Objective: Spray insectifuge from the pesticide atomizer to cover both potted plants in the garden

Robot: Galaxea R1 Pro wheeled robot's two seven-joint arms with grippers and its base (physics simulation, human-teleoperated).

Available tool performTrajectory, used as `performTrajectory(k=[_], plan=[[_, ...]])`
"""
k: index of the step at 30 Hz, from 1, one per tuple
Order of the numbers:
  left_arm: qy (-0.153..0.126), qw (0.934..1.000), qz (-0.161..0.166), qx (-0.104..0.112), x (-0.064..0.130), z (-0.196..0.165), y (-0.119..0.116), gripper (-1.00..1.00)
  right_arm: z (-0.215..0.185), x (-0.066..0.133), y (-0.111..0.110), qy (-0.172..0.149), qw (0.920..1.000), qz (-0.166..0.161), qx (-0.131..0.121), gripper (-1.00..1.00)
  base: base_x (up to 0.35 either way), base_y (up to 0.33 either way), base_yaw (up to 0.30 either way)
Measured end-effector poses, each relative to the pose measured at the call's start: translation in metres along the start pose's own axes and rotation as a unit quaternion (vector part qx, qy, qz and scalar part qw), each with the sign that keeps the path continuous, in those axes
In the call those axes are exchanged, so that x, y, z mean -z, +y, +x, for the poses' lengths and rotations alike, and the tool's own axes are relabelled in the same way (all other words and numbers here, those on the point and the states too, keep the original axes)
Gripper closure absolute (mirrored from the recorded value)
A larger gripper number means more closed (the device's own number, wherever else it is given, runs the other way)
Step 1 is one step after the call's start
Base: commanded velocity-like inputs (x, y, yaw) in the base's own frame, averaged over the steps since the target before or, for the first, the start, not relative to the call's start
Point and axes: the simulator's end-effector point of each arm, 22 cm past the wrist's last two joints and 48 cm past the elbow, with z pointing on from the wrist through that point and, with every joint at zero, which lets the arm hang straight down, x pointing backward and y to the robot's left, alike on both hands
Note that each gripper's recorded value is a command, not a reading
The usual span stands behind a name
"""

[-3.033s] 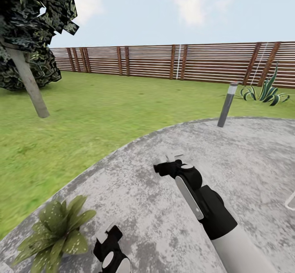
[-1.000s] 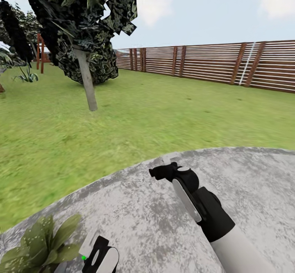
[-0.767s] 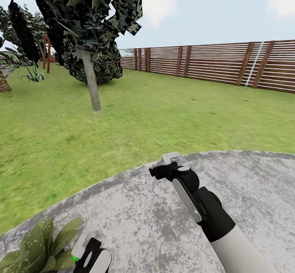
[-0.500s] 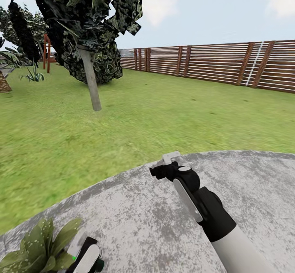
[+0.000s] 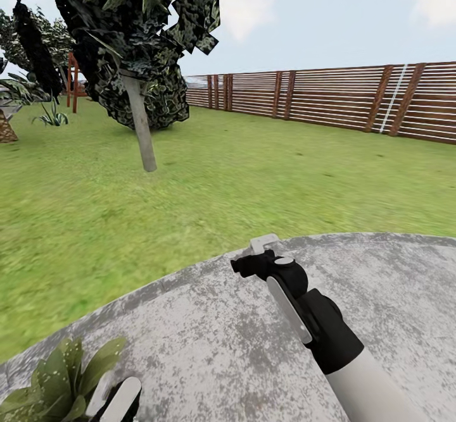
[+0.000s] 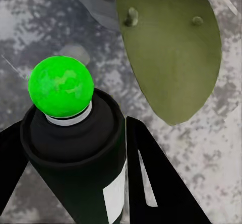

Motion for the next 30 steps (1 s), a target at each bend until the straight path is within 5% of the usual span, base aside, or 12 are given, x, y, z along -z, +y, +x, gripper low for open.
performTrajectory(k=[14,16,21,30], plan=[[0.004,1.0,-0.005,0.002,0.004,0.005,-0.003,1.0,0.0,0.0,0.0,0.001,1.0,0.001,0.0,-1.0,-0.163,0.0,0.0],[0.022,0.9997,0.003,0.0,0.016,0.029,-0.011,1.0,0.001,-0.001,0.0,0.001,1.0,0.001,0.0,-1.0,-0.018,0.0,0.0],[0.039,0.9967,0.048,-0.052,0.034,0.062,-0.033,1.0,0.002,-0.001,-0.001,0.002,1.0,0.003,0.001,-1.0,-0.002,0.0,0.0],[0.029,0.9931,0.076,-0.085,0.042,0.071,-0.044,1.0,0.0,0.0,-0.001,0.0,1.0,0.003,0.001,-1.0,0.07,-0.071,0.0]])
